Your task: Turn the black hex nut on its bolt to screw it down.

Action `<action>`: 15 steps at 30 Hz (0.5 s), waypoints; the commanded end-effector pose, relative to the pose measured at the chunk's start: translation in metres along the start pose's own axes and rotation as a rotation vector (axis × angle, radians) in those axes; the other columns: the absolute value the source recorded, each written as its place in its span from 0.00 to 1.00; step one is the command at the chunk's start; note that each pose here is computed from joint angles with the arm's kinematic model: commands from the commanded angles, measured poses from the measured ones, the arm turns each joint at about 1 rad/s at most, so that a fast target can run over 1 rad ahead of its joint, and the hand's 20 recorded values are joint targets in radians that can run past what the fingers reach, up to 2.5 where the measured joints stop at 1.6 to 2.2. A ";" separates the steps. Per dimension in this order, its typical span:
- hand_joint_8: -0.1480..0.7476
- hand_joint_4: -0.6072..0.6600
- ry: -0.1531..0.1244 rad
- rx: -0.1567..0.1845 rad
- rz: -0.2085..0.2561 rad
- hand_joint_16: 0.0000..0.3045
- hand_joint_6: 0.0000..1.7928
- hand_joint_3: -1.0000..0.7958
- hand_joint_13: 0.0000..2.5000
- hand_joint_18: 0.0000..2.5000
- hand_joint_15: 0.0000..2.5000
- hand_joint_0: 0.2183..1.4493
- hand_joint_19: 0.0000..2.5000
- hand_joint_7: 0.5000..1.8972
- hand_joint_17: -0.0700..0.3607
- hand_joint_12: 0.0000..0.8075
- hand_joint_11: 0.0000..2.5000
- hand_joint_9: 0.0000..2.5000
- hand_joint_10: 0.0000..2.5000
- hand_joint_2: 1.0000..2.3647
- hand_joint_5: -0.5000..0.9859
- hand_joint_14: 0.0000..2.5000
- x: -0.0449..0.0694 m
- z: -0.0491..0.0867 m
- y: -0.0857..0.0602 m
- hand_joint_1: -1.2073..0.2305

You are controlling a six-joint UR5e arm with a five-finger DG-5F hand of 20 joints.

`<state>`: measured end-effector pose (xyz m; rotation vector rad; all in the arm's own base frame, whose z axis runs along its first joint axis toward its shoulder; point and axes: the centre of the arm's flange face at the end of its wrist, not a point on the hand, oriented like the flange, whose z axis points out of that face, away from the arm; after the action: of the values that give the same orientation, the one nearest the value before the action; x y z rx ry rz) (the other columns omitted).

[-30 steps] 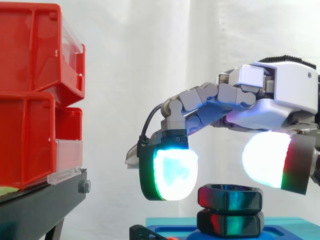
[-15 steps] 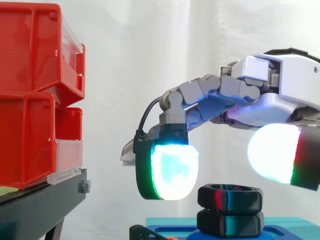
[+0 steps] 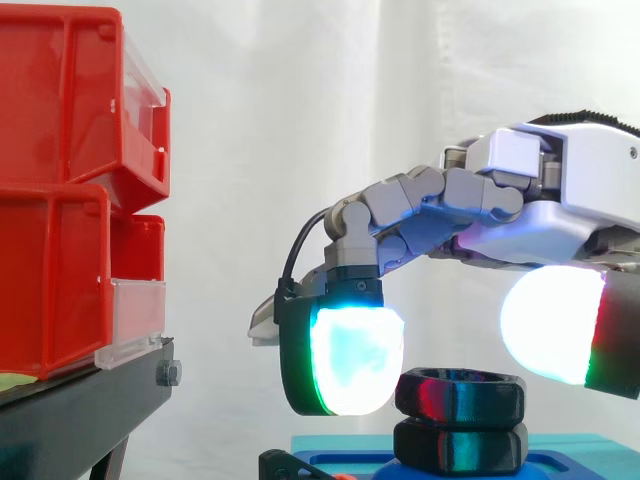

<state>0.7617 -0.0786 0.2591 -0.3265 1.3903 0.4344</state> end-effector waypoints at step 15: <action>0.50 0.66 0.001 0.007 -0.002 0.18 0.38 0.28 0.25 0.24 0.10 0.22 0.14 0.41 0.45 0.46 0.08 0.26 0.00 0.00 0.26 0.00 0.001 -0.002 -0.003 0.65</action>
<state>0.7613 -0.0824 0.2587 -0.3229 1.3919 0.4285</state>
